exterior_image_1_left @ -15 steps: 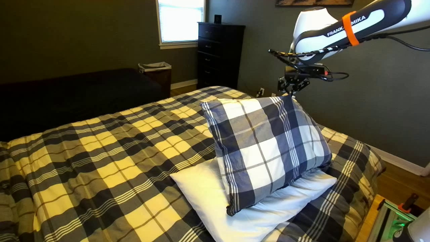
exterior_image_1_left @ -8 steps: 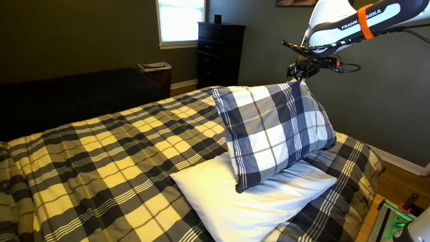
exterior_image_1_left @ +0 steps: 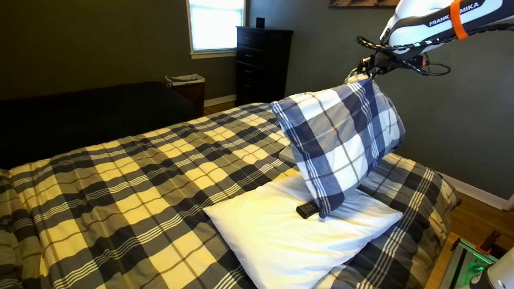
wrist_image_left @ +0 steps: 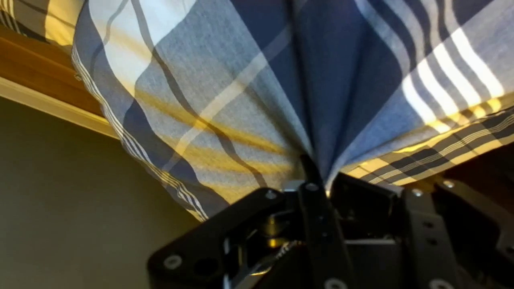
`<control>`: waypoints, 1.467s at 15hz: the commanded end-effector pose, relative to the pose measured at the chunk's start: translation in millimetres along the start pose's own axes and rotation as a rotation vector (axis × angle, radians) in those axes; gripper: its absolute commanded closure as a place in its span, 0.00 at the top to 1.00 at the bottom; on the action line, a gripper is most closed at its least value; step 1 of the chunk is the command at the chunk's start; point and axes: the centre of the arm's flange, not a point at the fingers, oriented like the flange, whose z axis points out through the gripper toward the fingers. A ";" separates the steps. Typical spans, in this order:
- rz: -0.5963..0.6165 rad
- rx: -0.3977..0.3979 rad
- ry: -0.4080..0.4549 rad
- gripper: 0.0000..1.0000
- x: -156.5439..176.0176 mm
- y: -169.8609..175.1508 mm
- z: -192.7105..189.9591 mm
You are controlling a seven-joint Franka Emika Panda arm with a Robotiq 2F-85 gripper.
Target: Move the checked pillow to the right, remove the black remote from the white pillow and put it on the bed
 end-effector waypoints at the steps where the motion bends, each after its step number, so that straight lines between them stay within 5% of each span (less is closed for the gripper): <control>1: 0.001 -0.013 0.093 0.01 28.2 23.8 -19.0; 11: 0.236 -0.237 0.162 0.01 65.3 82.2 -0.6; 22: 0.447 -0.329 0.247 0.01 89.0 132.8 23.6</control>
